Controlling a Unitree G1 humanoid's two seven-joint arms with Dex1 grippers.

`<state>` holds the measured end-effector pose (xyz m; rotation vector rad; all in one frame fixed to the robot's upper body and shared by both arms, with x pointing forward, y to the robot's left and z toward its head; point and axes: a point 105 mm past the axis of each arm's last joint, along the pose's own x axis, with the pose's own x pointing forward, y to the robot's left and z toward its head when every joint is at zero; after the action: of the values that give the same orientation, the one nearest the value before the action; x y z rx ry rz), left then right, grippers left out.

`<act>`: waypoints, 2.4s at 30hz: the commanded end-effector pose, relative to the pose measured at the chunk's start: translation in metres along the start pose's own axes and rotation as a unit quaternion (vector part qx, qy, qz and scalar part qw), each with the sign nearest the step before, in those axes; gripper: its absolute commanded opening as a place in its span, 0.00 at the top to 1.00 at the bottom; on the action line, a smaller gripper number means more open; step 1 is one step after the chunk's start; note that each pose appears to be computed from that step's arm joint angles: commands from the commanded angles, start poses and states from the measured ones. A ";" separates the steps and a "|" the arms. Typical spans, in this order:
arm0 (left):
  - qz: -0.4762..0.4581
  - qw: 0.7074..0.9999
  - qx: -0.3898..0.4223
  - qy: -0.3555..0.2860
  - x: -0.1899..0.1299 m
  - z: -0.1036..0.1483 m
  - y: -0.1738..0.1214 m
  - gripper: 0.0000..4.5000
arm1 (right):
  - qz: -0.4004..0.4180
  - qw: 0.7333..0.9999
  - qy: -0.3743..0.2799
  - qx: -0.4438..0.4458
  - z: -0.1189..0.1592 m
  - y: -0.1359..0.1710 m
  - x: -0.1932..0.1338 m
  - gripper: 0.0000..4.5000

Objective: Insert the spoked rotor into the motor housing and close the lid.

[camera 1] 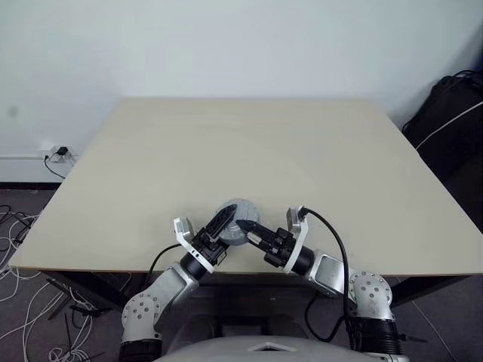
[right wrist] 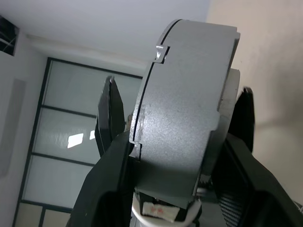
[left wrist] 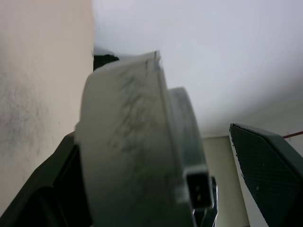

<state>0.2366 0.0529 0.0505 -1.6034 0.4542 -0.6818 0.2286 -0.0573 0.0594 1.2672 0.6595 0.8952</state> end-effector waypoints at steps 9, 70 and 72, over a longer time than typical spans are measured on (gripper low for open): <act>-0.019 1.000 -0.023 -0.004 0.008 -0.006 -0.002 0.21 | 0.056 0.998 -0.004 -0.014 0.005 0.023 0.001 0.57; 0.107 0.954 0.161 -0.228 0.056 0.151 0.007 0.52 | -0.239 0.724 -0.108 -0.638 0.040 -0.031 -0.036 0.00; 0.114 0.952 0.154 -0.238 0.062 0.158 0.008 0.52 | -0.244 0.715 -0.110 -0.646 0.039 -0.034 -0.037 0.00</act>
<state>0.3722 0.1287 0.0213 -1.3361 0.2357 -0.1312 0.2462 -0.1131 0.0219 -0.0880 0.0993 0.5072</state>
